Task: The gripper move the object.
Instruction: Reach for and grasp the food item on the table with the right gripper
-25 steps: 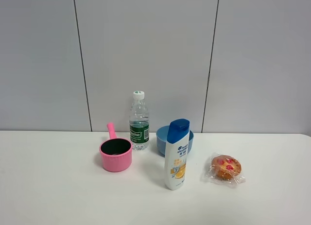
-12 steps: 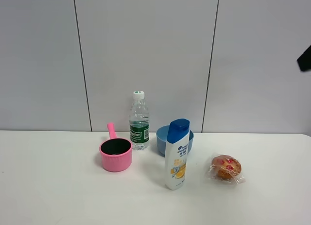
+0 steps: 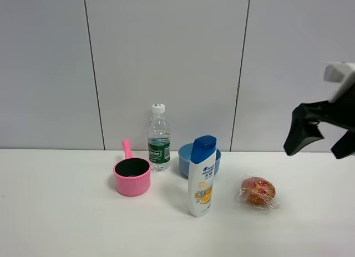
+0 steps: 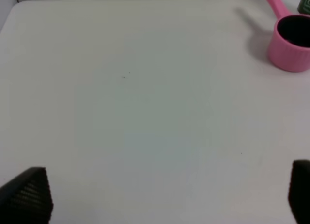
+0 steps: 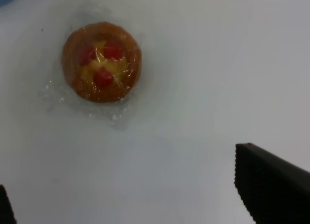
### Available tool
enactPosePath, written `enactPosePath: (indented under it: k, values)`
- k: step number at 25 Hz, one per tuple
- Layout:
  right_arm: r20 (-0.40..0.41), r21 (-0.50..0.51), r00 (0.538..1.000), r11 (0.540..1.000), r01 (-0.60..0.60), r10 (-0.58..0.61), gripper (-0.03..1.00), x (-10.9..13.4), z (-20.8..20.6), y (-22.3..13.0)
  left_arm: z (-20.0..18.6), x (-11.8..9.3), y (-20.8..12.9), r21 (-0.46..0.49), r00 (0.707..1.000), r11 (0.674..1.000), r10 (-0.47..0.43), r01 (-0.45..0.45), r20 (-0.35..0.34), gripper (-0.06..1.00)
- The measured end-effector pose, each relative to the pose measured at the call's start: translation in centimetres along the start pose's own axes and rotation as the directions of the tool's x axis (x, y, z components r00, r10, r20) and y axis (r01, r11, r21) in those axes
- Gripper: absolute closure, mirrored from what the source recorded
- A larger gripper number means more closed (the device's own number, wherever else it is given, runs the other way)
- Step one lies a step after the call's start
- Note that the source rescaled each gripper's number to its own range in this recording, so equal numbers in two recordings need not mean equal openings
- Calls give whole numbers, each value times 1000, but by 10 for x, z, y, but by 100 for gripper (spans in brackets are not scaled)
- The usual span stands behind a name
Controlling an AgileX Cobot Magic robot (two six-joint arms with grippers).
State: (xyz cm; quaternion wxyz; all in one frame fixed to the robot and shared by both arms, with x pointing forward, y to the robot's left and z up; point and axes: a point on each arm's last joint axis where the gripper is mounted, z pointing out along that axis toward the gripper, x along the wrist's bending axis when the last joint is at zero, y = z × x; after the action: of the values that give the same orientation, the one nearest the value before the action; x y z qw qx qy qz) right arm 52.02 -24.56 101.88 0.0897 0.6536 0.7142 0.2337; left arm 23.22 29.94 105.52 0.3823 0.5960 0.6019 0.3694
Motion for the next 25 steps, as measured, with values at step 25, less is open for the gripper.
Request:
enactPosePath:
  k: [25]
  values:
    - [38, 152, 987, 977, 148, -155, -3, 24, 130, 36, 0, 0, 0, 0, 1000, 1000, 0, 0, 0, -6]
